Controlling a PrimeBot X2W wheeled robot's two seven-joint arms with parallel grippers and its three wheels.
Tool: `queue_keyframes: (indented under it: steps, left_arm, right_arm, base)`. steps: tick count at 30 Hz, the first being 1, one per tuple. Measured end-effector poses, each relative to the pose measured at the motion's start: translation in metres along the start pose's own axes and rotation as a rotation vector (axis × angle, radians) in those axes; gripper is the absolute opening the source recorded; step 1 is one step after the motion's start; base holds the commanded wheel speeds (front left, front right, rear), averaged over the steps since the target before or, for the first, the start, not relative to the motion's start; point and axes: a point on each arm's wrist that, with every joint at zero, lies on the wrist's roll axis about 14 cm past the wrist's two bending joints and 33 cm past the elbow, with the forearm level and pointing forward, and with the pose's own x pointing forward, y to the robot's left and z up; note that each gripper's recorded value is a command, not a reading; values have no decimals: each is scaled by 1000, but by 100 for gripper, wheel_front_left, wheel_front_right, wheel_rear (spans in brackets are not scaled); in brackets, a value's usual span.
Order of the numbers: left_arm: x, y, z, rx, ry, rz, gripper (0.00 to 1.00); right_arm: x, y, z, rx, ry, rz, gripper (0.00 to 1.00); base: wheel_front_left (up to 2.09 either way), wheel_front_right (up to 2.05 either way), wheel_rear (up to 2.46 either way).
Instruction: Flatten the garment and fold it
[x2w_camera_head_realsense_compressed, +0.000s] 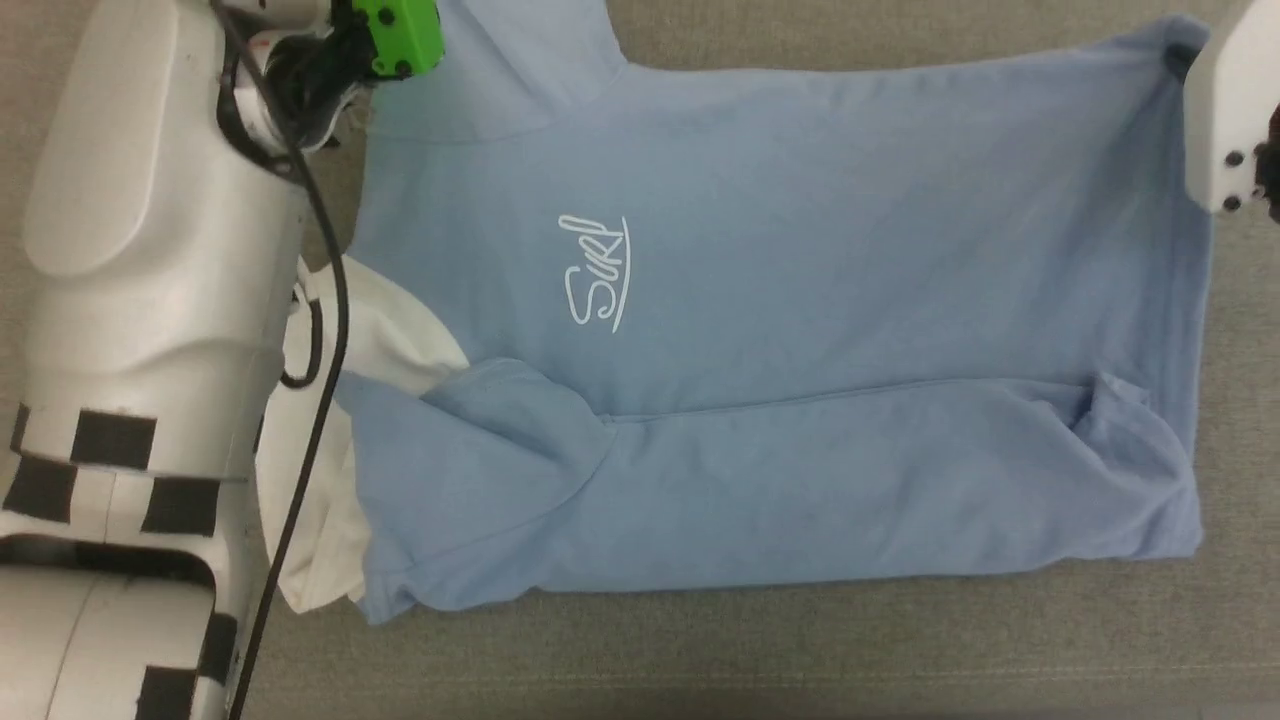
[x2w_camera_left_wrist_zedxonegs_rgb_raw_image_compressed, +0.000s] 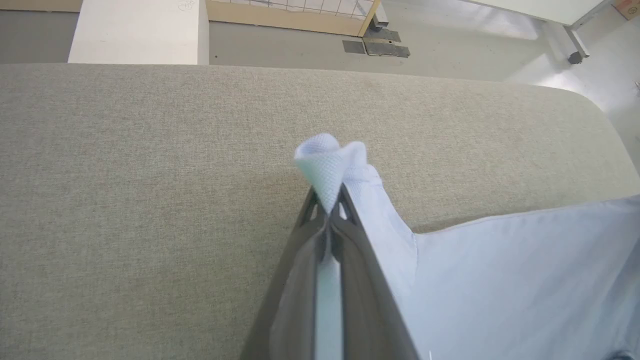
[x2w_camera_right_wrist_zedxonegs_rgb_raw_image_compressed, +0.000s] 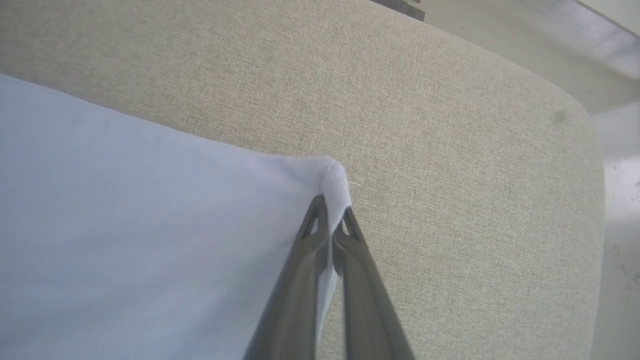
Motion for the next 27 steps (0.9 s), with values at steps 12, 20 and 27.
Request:
queue_keyframes:
  steps: [12,20,27]
  left_arm:
    - [-90,-15,-13,-48,-98,-39,0]
    - [-141,2,-49,-161,-139,24,0]
    - [-162,17,-119,-290,-51,96,0]
  right_arm:
    - [-64,4,-30,26,-107,31,0]
    - [-89,3,-59,80,-125,32,0]
    - [-91,13,-103,114,-51,53,0]
  base:
    - [0,0,0]
    - [0,0,0]
    - [0,0,0]
